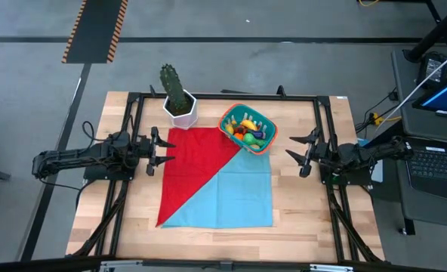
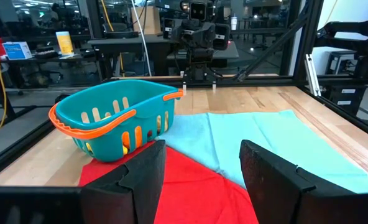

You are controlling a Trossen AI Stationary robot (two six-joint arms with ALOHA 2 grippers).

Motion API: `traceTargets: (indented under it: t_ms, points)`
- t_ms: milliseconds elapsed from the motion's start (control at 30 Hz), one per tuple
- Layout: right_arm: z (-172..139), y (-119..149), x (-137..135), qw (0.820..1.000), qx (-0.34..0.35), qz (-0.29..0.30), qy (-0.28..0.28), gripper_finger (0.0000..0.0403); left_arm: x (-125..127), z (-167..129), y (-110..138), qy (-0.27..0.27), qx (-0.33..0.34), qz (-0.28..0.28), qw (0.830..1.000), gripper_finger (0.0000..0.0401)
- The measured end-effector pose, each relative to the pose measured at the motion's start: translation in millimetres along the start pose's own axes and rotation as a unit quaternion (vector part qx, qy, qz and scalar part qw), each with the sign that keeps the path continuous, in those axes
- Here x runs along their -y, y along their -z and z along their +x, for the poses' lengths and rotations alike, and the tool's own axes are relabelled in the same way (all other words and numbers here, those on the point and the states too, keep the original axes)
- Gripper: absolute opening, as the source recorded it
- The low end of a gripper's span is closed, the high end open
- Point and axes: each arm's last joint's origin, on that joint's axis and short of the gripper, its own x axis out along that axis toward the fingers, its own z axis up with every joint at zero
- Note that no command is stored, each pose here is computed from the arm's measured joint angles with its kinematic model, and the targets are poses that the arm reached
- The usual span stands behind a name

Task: Pick and placing Produce into tupperware
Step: Return to Home Position

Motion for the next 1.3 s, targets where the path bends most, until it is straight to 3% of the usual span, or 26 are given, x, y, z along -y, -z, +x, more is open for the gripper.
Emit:
traceTargets:
  t_ms: [400, 1133, 1300]
  points:
    - [0.1, 0.0, -0.1, 0.999, 0.000, 0.051, 0.000, 0.0248, 0.0, 0.0, 0.0, 0.000, 0.000, 0.000, 1.000, 0.0199]
    - [7.4, 4.0, 12.6, 0.997, 0.002, 0.010, -0.078, 0.0248, 0.0, 0.0, 0.0, 0.000, 0.000, 0.000, 1.000, 0.0199]
    - [7.4, 4.2, 12.3, 0.995, -0.002, 0.053, -0.083, 0.0248, 0.0, 0.0, 0.0, 0.000, 0.000, 0.000, 1.000, 0.0199]
